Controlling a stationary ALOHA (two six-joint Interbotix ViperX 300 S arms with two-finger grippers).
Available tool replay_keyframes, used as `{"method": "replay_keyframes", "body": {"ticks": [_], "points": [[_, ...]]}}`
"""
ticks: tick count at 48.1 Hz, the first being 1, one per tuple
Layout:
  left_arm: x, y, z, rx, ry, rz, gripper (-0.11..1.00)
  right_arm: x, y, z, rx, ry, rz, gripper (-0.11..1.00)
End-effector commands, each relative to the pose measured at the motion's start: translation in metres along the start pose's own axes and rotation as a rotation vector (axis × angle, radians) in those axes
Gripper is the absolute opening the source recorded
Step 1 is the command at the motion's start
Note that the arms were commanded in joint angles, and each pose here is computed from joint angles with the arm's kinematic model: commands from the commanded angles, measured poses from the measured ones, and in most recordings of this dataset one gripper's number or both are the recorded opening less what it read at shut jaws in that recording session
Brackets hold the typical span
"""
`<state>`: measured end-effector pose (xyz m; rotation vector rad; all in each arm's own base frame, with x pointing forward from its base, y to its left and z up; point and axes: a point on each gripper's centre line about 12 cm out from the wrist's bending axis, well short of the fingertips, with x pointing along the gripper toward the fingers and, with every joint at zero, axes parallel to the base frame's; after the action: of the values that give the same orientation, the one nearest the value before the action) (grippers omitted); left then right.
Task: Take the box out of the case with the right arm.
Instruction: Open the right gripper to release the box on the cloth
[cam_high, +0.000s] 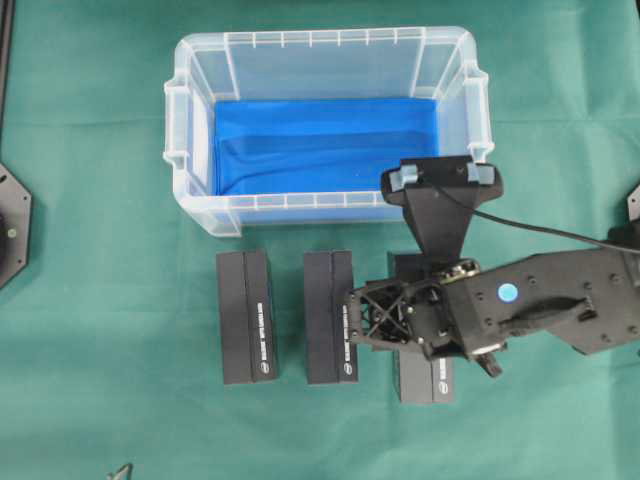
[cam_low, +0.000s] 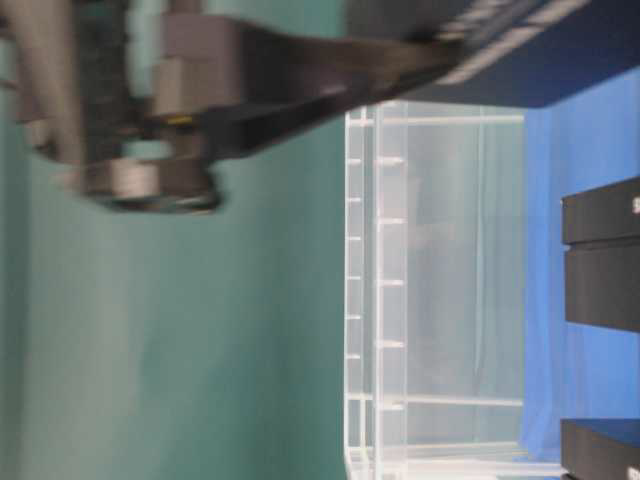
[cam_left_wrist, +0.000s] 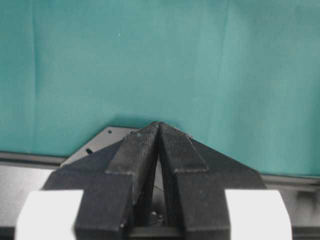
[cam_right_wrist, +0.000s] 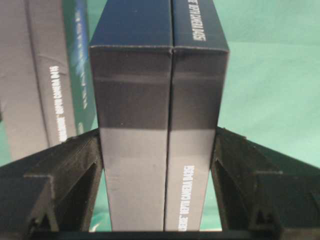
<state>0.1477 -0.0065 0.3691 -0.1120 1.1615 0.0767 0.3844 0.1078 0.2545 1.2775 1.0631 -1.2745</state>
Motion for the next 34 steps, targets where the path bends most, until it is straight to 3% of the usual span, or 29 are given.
{"method": "replay_keyframes", "body": {"ticks": [1, 21, 34], "points": [[-0.004, 0.0, 0.003, -0.003, -0.016, 0.001, 0.0, -0.002, -0.002, 0.001, 0.003, 0.022, 0.035, 0.64], [-0.004, 0.0, 0.003, -0.002, -0.014, 0.0, 0.0, 0.051, -0.012, 0.002, 0.014, 0.066, 0.062, 0.64], [-0.004, 0.0, 0.003, -0.002, -0.016, 0.0, 0.0, 0.052, -0.011, 0.002, 0.016, 0.074, 0.077, 0.64]]}}
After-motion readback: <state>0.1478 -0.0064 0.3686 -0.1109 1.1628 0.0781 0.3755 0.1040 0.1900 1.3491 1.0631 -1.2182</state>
